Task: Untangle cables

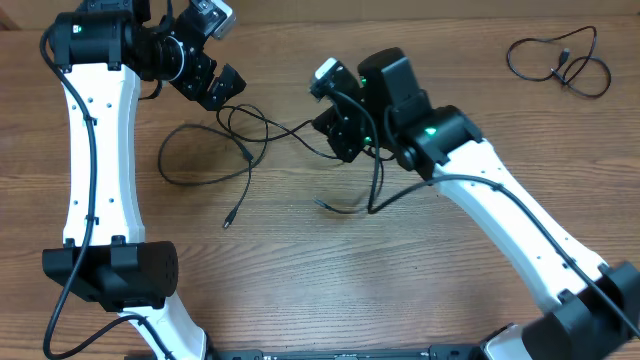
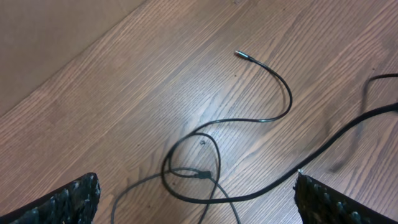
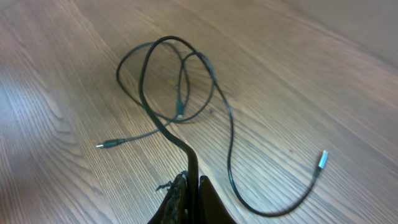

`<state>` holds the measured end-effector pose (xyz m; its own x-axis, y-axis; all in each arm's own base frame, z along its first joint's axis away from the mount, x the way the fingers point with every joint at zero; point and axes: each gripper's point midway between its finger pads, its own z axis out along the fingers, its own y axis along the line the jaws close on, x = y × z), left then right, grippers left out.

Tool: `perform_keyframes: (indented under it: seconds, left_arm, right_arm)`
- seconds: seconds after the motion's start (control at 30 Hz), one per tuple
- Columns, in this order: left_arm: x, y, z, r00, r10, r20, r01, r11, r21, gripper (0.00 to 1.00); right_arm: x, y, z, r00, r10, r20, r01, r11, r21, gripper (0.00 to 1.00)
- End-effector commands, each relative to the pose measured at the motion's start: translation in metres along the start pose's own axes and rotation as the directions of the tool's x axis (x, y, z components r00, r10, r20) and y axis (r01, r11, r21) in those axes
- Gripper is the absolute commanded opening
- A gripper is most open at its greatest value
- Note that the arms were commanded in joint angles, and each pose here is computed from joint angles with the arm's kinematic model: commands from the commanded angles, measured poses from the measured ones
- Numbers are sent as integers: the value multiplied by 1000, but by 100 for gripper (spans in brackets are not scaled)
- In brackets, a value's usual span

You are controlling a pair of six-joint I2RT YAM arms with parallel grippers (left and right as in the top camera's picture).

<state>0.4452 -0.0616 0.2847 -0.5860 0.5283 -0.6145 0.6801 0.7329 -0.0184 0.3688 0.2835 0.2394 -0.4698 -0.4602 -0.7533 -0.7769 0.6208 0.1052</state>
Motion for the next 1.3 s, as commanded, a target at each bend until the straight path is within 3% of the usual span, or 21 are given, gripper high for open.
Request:
perform_keyframes:
  seconds: [0.0, 0.3, 0.43, 0.57, 0.6, 0.73, 1.13, 1.2, 1.27]
  left_arm:
    - [-5, -2, -2, 1000, 2, 11, -2, 1000, -2, 100]
    - [-5, -3, -1, 1000, 4, 11, -4, 1000, -1, 100]
    - [-5, -3, -1, 1000, 4, 11, -4, 1000, -1, 100]
    - [-5, -3, -1, 1000, 4, 11, -4, 1000, -1, 99]
    - [-5, -3, -1, 1000, 4, 11, -4, 1000, -1, 99]
    - [-5, -2, -2, 1000, 2, 11, -2, 1000, -2, 100]
    - [-5, -2, -2, 1000, 3, 11, -3, 1000, -1, 100]
    - [-5, -2, -2, 1000, 2, 11, -2, 1000, -2, 100]
    - [-5, -2, -2, 1000, 2, 11, -2, 1000, -2, 100]
  right_arm:
    - [-9, -23, -35, 999, 5, 34, -10, 988, 153, 4]
    - [-10, -71, -108, 997, 23, 70, -52, 887, 459, 4]
    - [-15, -90, -152, 990, 32, 136, -108, 794, 598, 4]
    - [-13, -120, -208, 980, 50, 195, -187, 581, 792, 5]
    - [-9, -131, -231, 976, 54, 211, -211, 477, 853, 5]
    - [6, -154, -268, 973, 89, 214, -231, 284, 931, 7]
    - [85, -239, -400, 898, 205, 389, -359, -169, 918, 9]
    - [99, -249, -416, 884, 220, 411, -374, -194, 907, 13]
    - [115, -261, -423, 869, 243, 431, -401, -167, 901, 12]
